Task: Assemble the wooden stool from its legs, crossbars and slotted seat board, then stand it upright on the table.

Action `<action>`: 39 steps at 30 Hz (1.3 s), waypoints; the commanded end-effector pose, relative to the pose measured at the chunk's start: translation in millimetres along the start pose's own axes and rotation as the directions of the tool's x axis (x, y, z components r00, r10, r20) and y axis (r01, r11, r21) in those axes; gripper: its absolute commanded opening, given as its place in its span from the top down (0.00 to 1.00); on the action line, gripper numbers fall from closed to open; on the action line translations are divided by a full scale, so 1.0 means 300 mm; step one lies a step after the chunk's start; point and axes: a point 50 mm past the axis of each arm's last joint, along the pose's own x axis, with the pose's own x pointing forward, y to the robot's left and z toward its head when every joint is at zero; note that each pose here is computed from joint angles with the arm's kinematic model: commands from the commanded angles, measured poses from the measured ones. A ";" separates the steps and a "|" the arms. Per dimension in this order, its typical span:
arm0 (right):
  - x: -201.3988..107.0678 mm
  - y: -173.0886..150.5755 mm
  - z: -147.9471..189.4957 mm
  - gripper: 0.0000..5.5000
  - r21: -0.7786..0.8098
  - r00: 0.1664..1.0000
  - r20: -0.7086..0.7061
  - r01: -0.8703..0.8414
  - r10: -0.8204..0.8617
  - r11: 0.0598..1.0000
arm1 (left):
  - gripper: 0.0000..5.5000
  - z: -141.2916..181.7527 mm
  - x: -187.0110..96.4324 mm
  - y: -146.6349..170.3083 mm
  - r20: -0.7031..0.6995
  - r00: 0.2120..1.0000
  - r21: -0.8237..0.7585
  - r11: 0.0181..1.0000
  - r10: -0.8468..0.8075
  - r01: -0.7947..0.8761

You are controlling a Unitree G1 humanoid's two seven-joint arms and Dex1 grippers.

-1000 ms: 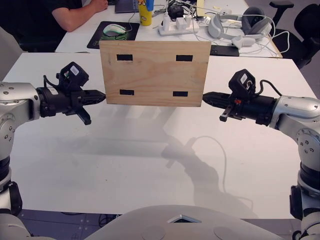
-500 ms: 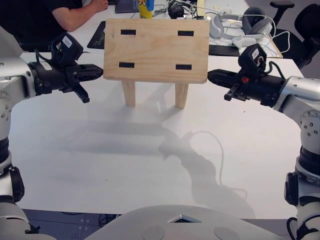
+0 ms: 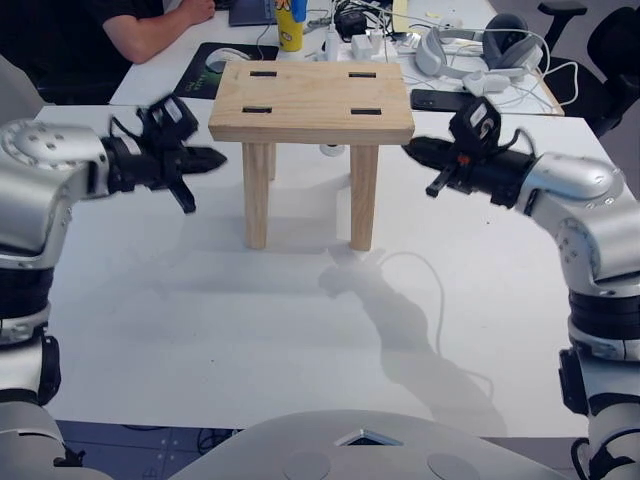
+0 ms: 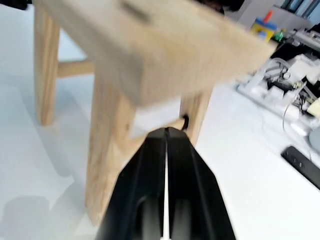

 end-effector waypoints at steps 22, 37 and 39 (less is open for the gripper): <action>0.191 -0.179 -0.344 1.00 0.360 0.581 -0.020 0.763 -0.814 0.536 | 0.99 -0.295 0.217 0.213 0.221 0.341 -0.531 0.406 0.914 -0.744; 0.252 -0.138 -0.254 1.00 0.354 0.650 0.138 0.672 -0.748 0.650 | 0.99 -0.161 0.247 0.210 0.379 0.360 -0.464 0.512 0.852 -0.723; 0.257 -0.135 -0.250 1.00 0.350 0.656 0.143 0.667 -0.741 0.657 | 0.99 -0.154 0.256 0.209 0.381 0.369 -0.443 0.517 0.848 -0.733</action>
